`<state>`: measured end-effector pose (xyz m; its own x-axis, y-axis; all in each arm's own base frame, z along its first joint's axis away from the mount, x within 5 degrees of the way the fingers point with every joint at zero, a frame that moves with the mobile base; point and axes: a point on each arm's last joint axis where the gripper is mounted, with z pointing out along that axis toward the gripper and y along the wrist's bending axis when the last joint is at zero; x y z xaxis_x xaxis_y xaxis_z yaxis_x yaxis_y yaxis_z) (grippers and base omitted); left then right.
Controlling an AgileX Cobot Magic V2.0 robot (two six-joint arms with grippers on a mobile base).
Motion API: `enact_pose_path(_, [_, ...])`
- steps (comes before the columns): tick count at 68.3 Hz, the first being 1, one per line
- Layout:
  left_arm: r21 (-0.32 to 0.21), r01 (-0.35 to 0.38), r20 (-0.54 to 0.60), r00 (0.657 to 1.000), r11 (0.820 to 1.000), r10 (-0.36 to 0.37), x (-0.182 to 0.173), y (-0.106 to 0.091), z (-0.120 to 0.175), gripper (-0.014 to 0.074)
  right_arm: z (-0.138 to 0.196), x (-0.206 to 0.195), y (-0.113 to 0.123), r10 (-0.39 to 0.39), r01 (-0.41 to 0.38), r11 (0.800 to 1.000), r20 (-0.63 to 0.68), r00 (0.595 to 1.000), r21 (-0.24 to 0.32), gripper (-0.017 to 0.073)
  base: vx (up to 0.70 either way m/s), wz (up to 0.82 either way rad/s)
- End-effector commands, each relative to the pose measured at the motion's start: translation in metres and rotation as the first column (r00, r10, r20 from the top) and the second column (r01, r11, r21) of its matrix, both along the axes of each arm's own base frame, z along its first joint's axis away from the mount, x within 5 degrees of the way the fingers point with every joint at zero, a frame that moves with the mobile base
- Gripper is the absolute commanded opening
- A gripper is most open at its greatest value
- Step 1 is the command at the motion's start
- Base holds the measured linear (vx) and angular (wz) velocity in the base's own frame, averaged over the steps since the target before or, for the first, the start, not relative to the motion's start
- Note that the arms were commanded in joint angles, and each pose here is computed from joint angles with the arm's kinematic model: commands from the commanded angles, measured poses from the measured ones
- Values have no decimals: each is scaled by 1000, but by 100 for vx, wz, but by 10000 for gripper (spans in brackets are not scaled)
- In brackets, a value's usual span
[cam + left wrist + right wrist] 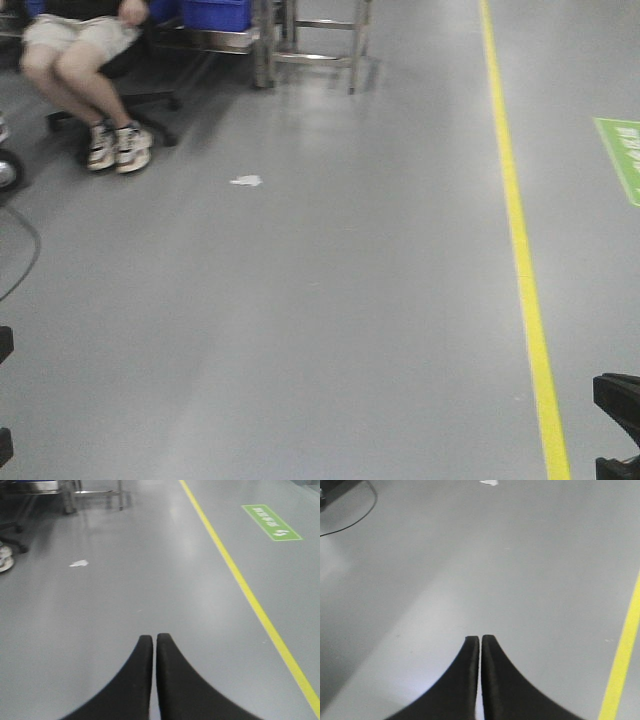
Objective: Move and align brake pads A on conveyor
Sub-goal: 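Drive the base along the aisle beside the yellow floor line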
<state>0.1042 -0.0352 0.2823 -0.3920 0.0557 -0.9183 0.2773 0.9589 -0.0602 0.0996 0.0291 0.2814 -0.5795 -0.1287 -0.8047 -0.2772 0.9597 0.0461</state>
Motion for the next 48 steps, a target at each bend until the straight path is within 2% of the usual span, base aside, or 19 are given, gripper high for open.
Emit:
enact_pose_path(1, [-31,19,84,996,999,-16,2,-3,14,-6,12,4,0,-4,3,1000,79,997,15,-8,15,-56])
enact_pose_path(27, [-31,19,84,996,999,-16,2,-3,14,-6,12,4,0,-4,2,1000,76,997,14,-8,21,-53])
enact_pose_path(48, [-31,19,84,996,999,-16,2,-3,14,-6,11,3,0,-1,0,1000,58,998,10,-8,35,-30])
